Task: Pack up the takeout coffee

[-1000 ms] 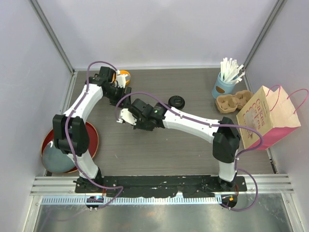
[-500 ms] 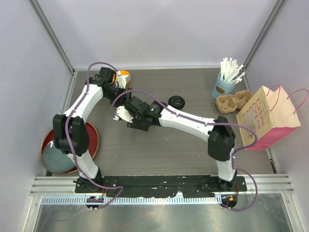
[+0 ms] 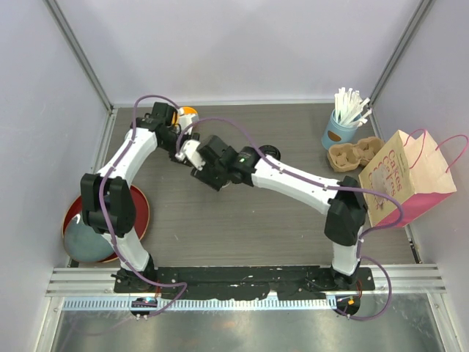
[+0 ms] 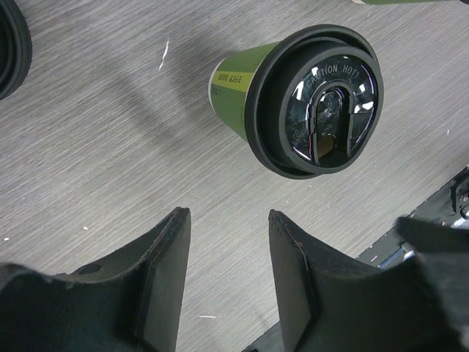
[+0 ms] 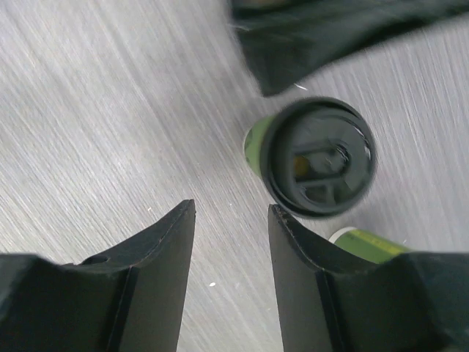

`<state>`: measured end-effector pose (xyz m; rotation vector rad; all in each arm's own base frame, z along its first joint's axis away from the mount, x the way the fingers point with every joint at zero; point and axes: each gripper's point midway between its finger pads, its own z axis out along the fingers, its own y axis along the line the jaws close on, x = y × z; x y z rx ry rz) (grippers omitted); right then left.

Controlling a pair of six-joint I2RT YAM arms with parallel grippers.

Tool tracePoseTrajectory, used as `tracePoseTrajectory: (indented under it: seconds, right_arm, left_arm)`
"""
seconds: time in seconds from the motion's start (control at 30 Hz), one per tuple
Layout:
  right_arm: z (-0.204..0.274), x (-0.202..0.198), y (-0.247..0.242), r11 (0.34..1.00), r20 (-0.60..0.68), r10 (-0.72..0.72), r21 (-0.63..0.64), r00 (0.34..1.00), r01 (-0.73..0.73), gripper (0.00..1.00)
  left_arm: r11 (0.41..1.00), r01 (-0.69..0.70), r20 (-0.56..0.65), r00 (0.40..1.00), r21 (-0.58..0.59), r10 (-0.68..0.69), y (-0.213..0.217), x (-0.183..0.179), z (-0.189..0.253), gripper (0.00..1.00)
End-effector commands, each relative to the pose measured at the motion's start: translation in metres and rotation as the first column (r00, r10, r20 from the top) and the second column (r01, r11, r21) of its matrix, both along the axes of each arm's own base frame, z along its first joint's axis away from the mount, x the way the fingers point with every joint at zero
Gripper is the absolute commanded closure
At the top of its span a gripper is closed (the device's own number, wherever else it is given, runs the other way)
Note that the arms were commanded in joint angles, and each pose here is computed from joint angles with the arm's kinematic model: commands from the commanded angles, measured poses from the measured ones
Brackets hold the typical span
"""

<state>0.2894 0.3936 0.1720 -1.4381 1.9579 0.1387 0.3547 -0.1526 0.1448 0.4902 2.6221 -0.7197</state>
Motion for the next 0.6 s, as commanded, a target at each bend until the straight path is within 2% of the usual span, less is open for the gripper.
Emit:
tracePoseTrajectory:
  seconds: [0.0, 0.03, 0.07, 0.1, 0.13, 0.17, 0.2, 0.33, 0.43, 0.47, 0.57]
  right_arm:
    - [0.079, 0.036, -0.018, 0.819, -0.172, -0.305, 0.456, 0.937, 0.350, 0.50]
    - [0.070, 0.049, -0.043, 0.757, -0.256, -0.361, 0.481, 0.896, 0.443, 0.47]
    - [0.082, 0.059, -0.043, 0.686, -0.295, -0.350, 0.566, 0.889, 0.458, 0.45]
    - [0.061, 0.060, -0.054, 0.648, -0.359, -0.376, 0.557, 0.854, 0.519, 0.45]
    - [0.068, 0.066, -0.061, 0.552, -0.437, -0.394, 0.591, 0.809, 0.588, 0.47]
    - [0.070, 0.080, -0.070, 0.504, -0.447, -0.407, 0.617, 0.797, 0.604, 0.50]
    - [0.068, 0.083, -0.073, 0.483, -0.466, -0.413, 0.617, 0.783, 0.622, 0.55]
    - [0.057, 0.091, -0.066, 0.485, -0.493, -0.402, 0.600, 0.771, 0.636, 0.59]
    - [0.039, 0.093, -0.063, 0.500, -0.523, -0.400, 0.563, 0.752, 0.658, 0.64]
    - [0.034, 0.093, -0.061, 0.501, -0.537, -0.392, 0.556, 0.747, 0.663, 0.69]
    - [0.022, 0.094, -0.060, 0.501, -0.561, -0.397, 0.531, 0.727, 0.683, 0.72]
  left_arm:
    - [0.998, -0.018, 0.042, 0.999, -0.064, 0.021, -0.009, -0.003, 0.023, 0.51]
    - [0.996, -0.034, 0.052, 0.998, -0.076, 0.038, -0.010, 0.000, 0.025, 0.52]
    - [0.996, -0.045, 0.048, 0.998, -0.082, 0.049, -0.011, 0.000, 0.024, 0.55]
    - [0.994, -0.058, 0.051, 0.997, -0.090, 0.063, -0.012, 0.001, 0.025, 0.57]
    - [0.991, -0.081, 0.053, 0.995, -0.103, 0.087, -0.013, 0.005, 0.025, 0.58]
    - [0.990, -0.095, 0.056, 0.993, -0.107, 0.101, -0.014, 0.008, 0.026, 0.61]
    - [0.988, -0.108, 0.054, 0.992, -0.112, 0.115, -0.014, 0.009, 0.025, 0.62]
    - [0.975, -0.160, 0.032, 0.985, -0.155, 0.167, -0.019, 0.014, 0.022, 0.64]
    - [0.967, -0.182, 0.016, 0.982, -0.179, 0.188, -0.023, 0.015, 0.021, 0.64]
    - [0.965, -0.193, 0.013, 0.980, -0.180, 0.198, -0.023, 0.015, 0.020, 0.64]
    - [0.960, -0.202, -0.011, 0.979, -0.193, 0.203, -0.025, 0.015, 0.014, 0.65]
